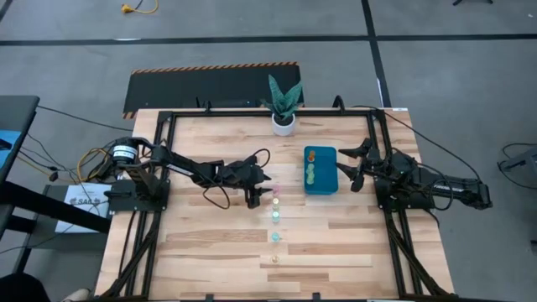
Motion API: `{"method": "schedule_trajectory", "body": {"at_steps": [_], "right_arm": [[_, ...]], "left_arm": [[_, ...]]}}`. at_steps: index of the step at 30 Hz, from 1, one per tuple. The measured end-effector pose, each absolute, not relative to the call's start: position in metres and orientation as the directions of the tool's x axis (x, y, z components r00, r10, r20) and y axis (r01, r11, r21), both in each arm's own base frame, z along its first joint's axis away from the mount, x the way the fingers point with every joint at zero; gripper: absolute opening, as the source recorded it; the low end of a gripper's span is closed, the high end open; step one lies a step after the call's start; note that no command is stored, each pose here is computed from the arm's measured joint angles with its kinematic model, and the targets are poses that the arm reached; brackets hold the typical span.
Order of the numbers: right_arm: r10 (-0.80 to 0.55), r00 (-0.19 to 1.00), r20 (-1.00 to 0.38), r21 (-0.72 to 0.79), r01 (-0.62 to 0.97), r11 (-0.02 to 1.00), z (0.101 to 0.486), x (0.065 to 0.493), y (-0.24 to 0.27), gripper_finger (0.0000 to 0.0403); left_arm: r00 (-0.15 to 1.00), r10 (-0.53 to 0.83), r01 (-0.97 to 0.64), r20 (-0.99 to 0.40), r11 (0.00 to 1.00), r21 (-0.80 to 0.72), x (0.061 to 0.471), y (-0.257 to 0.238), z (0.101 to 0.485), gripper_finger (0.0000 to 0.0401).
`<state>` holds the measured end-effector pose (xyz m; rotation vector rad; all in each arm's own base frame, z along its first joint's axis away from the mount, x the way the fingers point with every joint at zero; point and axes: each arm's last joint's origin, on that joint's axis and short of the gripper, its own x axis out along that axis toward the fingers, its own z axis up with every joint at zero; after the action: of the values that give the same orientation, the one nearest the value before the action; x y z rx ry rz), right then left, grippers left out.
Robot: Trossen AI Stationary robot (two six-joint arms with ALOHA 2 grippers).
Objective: Pick and place pill bottles into a basket
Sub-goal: Put the pink pill bottle into the blue bin
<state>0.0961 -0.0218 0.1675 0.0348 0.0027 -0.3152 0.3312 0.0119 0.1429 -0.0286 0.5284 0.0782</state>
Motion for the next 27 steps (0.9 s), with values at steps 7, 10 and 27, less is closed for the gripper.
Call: {"method": "schedule_trajectory", "body": {"at_steps": [7, 10, 27], "right_arm": [[-0.311, 0.95, -0.008, 0.034, 0.311, 0.95, 0.167, 0.096, -0.022, 0.0244], [-0.31, 0.951, -0.008, 0.034, 0.31, 0.95, 0.167, 0.096, -0.022, 0.0244], [-0.312, 0.95, -0.007, 0.034, 0.312, 0.949, 0.168, 0.096, -0.022, 0.0244]], "left_arm": [[0.867, 0.039, -0.058, -0.497, 0.998, -0.023, 0.332, 0.001, 0.144, 0.0182], [0.868, 0.033, -0.052, -0.495, 0.998, -0.025, 0.332, 0.0, 0.144, 0.0182], [0.841, 0.038, -0.042, -0.54, 0.999, 0.007, 0.35, 0.006, 0.129, 0.0182]]}}
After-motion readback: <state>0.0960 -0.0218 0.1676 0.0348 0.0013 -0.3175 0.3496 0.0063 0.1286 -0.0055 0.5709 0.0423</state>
